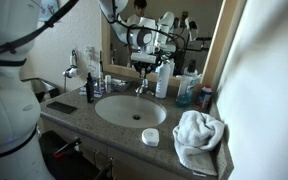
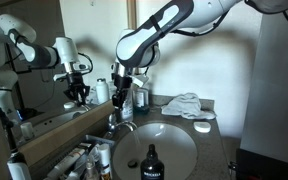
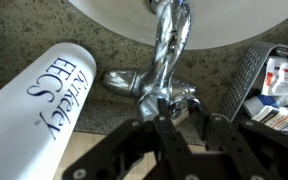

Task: Open the tap then close it

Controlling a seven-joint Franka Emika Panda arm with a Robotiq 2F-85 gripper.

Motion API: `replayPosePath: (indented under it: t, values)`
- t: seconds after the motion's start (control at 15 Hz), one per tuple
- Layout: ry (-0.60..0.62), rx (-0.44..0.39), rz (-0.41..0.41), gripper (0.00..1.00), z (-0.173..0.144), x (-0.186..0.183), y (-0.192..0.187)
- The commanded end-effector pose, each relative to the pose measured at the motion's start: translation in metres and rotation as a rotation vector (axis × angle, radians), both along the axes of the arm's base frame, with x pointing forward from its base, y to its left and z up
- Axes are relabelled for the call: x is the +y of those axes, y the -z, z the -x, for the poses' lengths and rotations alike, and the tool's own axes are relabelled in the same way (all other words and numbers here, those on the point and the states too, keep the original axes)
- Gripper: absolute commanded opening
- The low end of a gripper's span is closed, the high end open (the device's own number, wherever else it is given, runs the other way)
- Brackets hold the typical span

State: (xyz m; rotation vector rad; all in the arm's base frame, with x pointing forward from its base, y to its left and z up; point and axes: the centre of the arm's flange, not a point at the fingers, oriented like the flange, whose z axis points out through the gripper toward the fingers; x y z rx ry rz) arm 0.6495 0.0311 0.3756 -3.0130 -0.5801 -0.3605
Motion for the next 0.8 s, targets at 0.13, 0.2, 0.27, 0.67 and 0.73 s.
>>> replayPosePath:
  t: [0.13,0.2,0.27,0.67,0.73]
  values:
    - [-0.036,0.000,-0.011,0.08,0.0134,0.0110,-0.0443]
    - [-0.036,-0.001,-0.010,0.08,0.0137,0.0107,-0.0444]
    - [-0.036,-0.001,-0.011,0.08,0.0140,0.0104,-0.0444]
    - [-0.035,0.002,-0.011,0.08,0.0154,0.0094,-0.0433]
    - [-0.035,0.002,-0.012,0.08,0.0156,0.0094,-0.0432]
